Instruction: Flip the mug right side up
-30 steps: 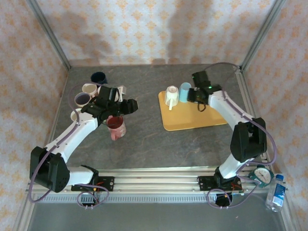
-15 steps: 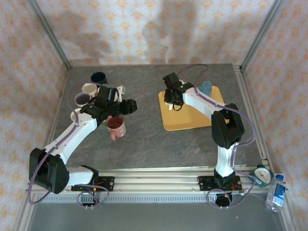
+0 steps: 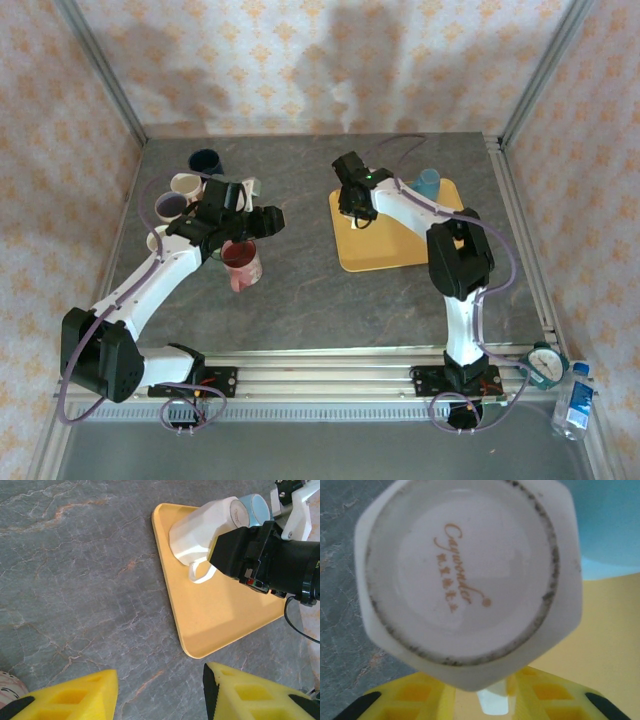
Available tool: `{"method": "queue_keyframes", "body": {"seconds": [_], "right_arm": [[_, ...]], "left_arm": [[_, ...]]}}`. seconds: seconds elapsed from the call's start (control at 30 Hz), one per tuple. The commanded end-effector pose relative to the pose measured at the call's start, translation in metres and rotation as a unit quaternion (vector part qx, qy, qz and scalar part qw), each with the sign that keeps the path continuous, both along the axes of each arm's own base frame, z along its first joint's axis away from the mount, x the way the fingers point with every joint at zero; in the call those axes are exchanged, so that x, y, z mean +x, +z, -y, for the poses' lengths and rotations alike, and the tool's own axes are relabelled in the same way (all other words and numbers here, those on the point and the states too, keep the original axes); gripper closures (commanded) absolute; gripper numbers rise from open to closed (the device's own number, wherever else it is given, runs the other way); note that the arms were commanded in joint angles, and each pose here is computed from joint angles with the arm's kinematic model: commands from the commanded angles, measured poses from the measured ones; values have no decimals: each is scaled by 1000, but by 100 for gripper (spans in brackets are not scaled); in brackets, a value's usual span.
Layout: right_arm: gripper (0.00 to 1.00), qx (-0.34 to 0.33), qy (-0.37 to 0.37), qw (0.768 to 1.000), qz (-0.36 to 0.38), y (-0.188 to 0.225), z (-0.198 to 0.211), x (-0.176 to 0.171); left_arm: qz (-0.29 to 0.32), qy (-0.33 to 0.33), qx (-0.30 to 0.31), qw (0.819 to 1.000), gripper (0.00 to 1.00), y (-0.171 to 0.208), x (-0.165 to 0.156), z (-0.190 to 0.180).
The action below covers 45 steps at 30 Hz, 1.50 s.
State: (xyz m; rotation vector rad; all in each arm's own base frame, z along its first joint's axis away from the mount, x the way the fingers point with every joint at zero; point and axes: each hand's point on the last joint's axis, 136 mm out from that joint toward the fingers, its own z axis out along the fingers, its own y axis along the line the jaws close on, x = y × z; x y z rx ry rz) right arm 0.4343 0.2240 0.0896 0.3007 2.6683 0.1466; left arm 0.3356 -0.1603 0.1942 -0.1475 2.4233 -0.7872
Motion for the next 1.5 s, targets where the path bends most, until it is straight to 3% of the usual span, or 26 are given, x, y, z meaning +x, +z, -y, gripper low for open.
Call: {"method": "queue_keyframes", "body": {"seconds": [0.0,0.37,0.73,1.1,1.47], "right_arm": [[69,-21,-12,1000,0,1,6,3],[73,-30,3,999,-9,-3,3,9],[85,-30,16,999,-23,-4,1,4],[81,-43,15,998,-38,-15,3,4],[79,-14,11,999,-49,-20,3,12]], "left_arm": [[17,-4,-5,1000,52,7,-1,-1],[15,1,-9,1000,56,4,-2,-1],[17,8,-19,1000,57,4,-2,-1],[16,12,-23,1000,57,1,-1,-1],[18,12,-23,999,57,2,2,0]]}}
